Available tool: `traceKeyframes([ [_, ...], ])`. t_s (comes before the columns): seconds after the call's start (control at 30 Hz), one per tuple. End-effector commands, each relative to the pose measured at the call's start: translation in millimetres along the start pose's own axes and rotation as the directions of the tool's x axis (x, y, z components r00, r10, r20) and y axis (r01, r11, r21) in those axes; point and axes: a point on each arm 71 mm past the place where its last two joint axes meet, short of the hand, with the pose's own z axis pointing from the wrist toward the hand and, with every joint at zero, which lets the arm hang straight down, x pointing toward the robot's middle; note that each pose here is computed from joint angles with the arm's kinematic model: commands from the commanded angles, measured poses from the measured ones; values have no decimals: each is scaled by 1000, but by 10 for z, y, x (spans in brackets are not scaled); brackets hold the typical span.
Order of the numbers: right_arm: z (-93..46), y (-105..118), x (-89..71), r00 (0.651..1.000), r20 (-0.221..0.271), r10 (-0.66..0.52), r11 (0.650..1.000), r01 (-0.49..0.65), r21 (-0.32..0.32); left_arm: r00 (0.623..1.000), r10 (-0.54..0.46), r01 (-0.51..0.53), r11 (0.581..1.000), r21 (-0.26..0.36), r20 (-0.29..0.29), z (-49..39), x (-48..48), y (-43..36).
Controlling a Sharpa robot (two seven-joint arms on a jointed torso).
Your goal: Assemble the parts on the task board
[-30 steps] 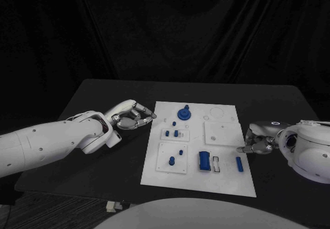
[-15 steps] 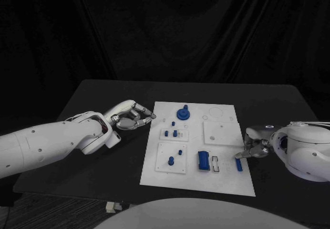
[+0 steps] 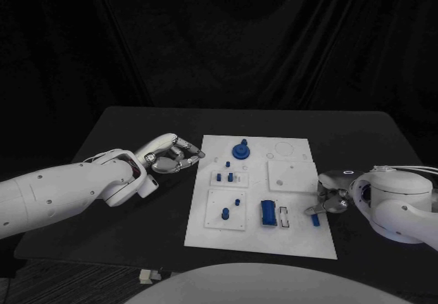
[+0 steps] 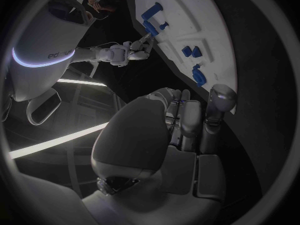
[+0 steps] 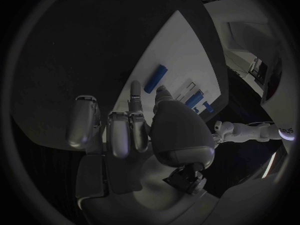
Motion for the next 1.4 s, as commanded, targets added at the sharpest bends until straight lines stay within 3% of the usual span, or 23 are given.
traceKeyframes([
  [0.03,4,10,12,1000,22,16,1000,-17,14,1000,-3,3,1000,19,5,4,6,-19],
  [0.87,58,124,75,998,30,55,998,-55,-11,1000,-5,5,1000,19,2,8,11,-21],
  [1.4,44,112,124,968,-33,248,969,-248,-12,1000,-6,6,1000,20,-2,19,19,-23],
])
